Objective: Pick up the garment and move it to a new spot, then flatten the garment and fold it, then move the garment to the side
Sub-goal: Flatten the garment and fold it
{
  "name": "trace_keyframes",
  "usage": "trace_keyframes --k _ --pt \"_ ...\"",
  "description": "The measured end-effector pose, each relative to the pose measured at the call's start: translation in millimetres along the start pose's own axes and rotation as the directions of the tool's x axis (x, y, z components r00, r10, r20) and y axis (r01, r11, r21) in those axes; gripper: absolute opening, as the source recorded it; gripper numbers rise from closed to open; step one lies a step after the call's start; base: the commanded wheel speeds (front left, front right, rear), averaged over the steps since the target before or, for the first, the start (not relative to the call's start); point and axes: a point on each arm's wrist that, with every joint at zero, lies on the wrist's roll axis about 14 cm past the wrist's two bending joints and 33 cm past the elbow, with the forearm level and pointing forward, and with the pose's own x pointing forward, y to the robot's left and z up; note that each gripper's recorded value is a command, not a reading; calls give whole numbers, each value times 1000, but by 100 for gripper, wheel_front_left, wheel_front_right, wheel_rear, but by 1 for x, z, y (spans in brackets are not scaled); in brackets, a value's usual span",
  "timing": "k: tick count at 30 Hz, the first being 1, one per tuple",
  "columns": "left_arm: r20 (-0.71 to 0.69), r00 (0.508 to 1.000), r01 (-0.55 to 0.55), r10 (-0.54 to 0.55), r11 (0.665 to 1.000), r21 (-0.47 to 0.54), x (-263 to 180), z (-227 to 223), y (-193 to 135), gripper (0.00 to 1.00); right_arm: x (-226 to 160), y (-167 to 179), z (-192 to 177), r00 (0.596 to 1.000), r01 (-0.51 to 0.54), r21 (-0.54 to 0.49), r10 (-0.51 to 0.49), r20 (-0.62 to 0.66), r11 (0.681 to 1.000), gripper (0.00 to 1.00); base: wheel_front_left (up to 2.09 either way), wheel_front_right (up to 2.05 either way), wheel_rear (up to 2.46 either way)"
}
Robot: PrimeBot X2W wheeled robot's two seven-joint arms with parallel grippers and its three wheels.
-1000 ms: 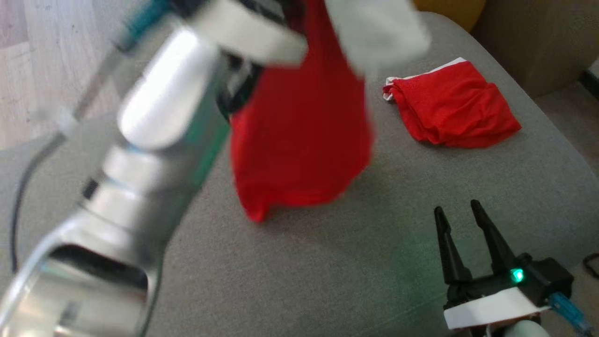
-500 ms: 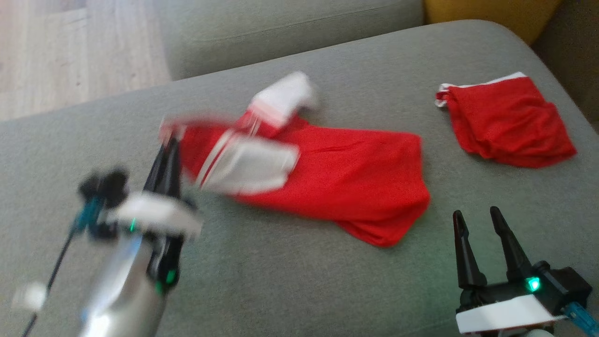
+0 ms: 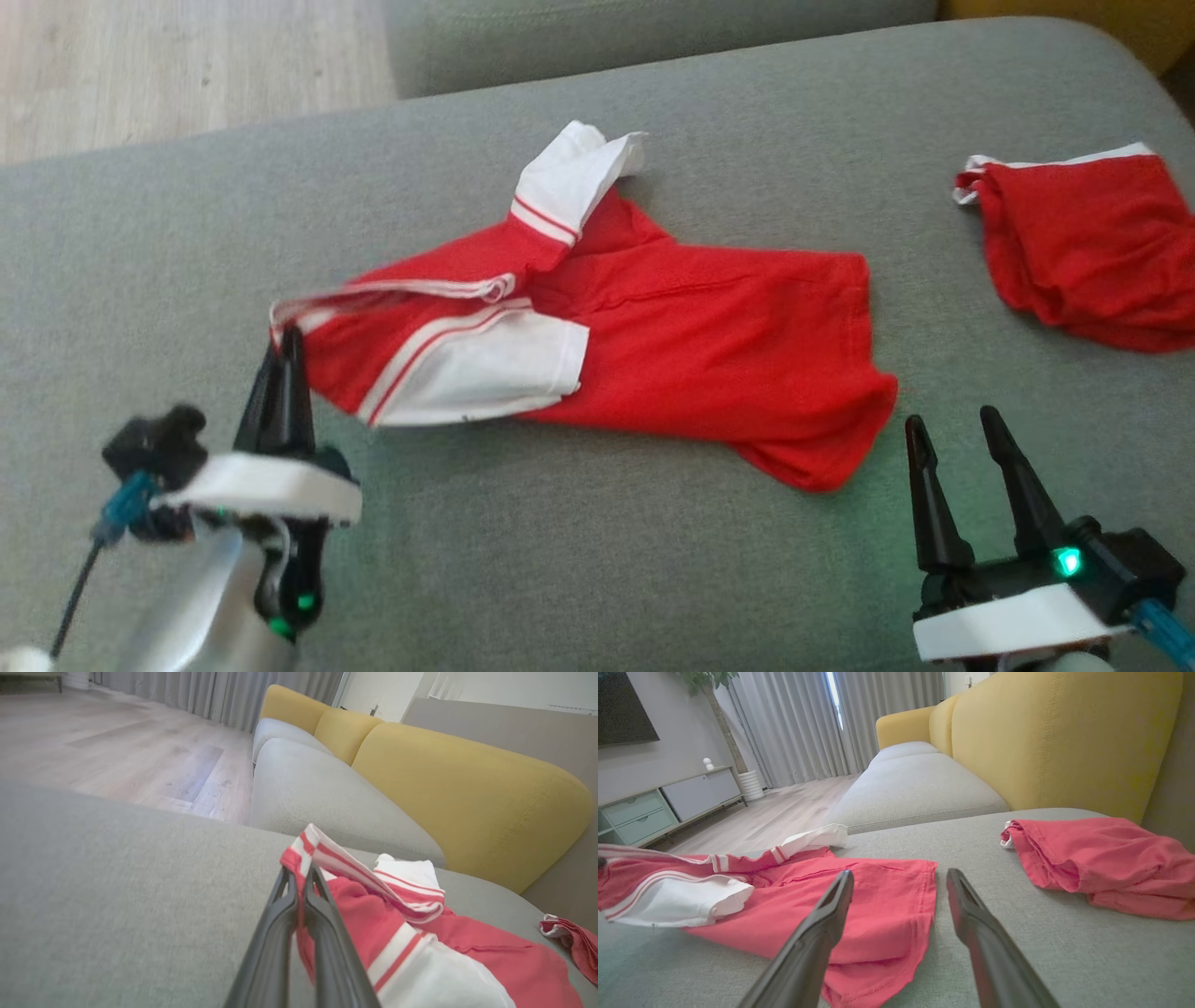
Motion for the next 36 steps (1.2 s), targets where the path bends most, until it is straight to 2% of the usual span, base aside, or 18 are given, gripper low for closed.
trace_keyframes --k 5,10,14,18,19,20,23,28,31,34,36 --pt "97 993 56 -62 996 63 30 44 -13 0 7 3 -6 999 -26 -12 25 -22 1000 100 0 0 0" --pt "178 963 186 -203 977 108 64 102 -55 0 14 3 1 1000 -31 -19 31 -1 999 100 0 0 0" --pt "76 953 278 -293 947 160 81 103 -86 0 11 -3 -1 1000 -11 -23 11 -8 1000 100 0 0 0" --pt "-72 954 300 -291 935 189 96 70 -90 0 9 -7 -5 1000 4 -22 -4 -25 1000 100 0 0 0" --pt "-95 956 292 -278 936 196 99 62 -85 35 10 -7 -6 1000 5 -22 -5 -28 1000 100 0 0 0" --pt "-111 958 282 -264 937 205 102 55 -80 100 12 -7 -6 1000 5 -22 -5 -28 1000 100 0 0 0" --pt "-90 972 234 -219 944 234 109 44 -68 100 16 -9 -4 1000 11 -24 -12 -21 1000 100 0 0 0" --pt "7 981 182 -193 933 311 105 49 -64 100 13 -12 -1 1000 23 -23 -23 -11 999 100 0 0 0" --pt "49 985 147 -166 952 268 90 43 -67 100 9 -14 -1 999 32 -19 -32 -11 999 100 0 0 0" --pt "10 984 175 -179 972 154 62 10 -81 100 8 -7 -5 1000 15 -9 -15 -19 1000 100 0 0 0" --pt "-37 979 201 -198 974 105 42 -17 -93 100 11 -1 -5 1000 -3 -4 3 -19 1000 100 0 0 0"
